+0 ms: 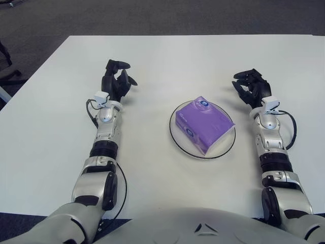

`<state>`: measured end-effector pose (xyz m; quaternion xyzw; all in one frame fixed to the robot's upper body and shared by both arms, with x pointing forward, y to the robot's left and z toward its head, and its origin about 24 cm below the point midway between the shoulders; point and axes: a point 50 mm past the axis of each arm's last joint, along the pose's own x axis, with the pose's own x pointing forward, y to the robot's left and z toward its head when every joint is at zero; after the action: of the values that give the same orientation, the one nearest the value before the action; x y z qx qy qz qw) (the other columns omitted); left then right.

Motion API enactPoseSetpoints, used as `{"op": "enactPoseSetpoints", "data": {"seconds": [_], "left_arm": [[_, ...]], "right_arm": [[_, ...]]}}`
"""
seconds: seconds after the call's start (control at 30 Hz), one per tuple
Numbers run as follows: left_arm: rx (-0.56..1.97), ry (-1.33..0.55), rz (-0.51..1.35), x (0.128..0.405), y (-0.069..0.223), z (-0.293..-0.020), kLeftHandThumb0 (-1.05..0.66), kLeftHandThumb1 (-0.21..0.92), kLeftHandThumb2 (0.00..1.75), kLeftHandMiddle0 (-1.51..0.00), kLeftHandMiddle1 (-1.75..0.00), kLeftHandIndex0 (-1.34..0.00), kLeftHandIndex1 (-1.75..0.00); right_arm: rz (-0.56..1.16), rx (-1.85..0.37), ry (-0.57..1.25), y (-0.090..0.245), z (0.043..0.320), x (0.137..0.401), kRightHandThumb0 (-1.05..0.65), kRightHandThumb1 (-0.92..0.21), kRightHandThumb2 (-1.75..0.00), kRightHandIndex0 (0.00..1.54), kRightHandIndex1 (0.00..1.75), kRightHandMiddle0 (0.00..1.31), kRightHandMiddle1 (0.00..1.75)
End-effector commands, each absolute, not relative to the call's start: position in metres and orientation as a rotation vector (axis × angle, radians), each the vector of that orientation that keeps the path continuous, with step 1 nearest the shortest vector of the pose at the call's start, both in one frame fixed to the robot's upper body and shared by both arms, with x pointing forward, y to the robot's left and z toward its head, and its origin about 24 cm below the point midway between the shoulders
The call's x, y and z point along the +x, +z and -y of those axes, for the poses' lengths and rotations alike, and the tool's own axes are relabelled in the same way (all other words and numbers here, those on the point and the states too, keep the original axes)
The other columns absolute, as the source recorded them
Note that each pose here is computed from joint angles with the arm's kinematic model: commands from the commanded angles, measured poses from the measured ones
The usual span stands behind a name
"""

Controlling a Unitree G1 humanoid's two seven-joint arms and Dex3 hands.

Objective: Put the tissue paper into the plate.

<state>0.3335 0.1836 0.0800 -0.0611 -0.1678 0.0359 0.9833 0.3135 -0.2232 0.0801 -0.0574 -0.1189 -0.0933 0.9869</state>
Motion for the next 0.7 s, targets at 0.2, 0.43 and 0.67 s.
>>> {"op": "enactPoseSetpoints", "data": {"seconds": [0.2, 0.43, 0.67], "left_arm": [[-0.161, 0.077, 0.215, 0.313, 0.039, -0.172, -0.35, 0.85, 0.61, -0.83, -1.75, -0.25, -1.75], [-0.137, 0.04, 0.195, 0.3, 0.024, -0.16, -0.35, 0.85, 0.61, -0.83, -1.75, -0.25, -1.75], [-0.151, 0.015, 0.16, 0.293, 0.014, -0.151, -0.35, 0.84, 0.61, -0.85, -1.75, -0.25, -1.75]], "right_arm": [[0.174, 0.066, -0.228, 0.042, 0.212, 0.295, -0.01, -0.92, -0.13, 0.68, 1.28, 0.51, 1.18], [0.22, 0.099, -0.263, 0.038, 0.207, 0.291, 0.0, -0.92, -0.16, 0.66, 1.29, 0.47, 1.25], [0.274, 0.107, -0.306, 0.035, 0.205, 0.288, -0.01, -0.77, -0.53, 0.57, 1.43, 0.35, 1.46]]}}
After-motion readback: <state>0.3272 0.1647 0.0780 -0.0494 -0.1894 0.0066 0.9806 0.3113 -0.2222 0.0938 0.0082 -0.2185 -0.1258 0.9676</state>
